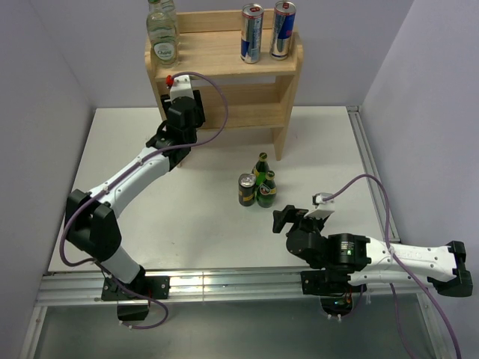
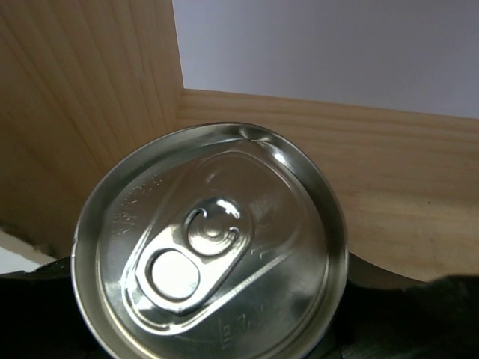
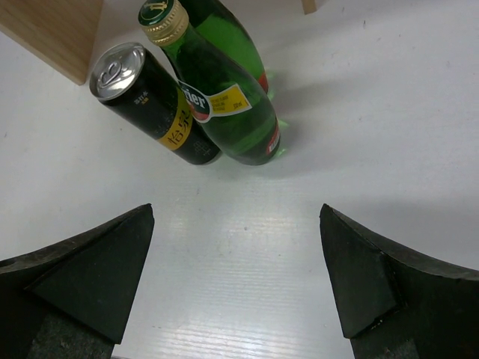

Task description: Place and organize the beverage onto the shelf

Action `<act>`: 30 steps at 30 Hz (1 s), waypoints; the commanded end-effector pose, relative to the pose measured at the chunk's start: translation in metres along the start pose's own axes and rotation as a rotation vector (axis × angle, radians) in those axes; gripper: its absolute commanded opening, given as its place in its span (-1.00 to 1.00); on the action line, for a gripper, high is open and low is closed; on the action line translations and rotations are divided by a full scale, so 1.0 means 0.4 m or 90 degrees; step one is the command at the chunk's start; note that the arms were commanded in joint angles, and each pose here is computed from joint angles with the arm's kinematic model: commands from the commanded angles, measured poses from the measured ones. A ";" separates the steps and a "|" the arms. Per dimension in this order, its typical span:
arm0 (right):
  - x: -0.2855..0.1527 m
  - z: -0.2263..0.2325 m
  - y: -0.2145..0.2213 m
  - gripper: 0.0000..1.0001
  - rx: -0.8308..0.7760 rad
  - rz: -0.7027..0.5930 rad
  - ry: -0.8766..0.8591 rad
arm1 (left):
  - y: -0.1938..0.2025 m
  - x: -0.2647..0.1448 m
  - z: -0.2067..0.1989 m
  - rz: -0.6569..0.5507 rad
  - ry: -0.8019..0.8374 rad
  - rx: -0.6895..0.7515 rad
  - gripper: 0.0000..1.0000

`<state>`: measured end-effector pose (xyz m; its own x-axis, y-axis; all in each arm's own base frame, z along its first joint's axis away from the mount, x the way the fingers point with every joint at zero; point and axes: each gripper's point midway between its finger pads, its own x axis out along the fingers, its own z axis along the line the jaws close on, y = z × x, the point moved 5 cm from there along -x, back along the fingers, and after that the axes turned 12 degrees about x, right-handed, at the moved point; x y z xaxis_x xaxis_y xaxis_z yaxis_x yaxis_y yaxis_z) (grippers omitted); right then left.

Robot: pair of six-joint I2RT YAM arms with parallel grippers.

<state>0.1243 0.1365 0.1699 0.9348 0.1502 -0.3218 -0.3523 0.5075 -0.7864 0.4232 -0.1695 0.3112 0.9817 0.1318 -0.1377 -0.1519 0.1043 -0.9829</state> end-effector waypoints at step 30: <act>0.008 0.009 0.006 0.97 -0.001 -0.014 -0.001 | 0.019 0.150 0.009 -0.051 -0.079 -0.007 -0.12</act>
<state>0.1252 0.1401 0.1652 0.9335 0.1439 -0.3285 -0.3562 0.4767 -0.8037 0.4713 -0.1629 0.3201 0.9710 0.2375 0.0260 0.0174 0.0381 -0.9991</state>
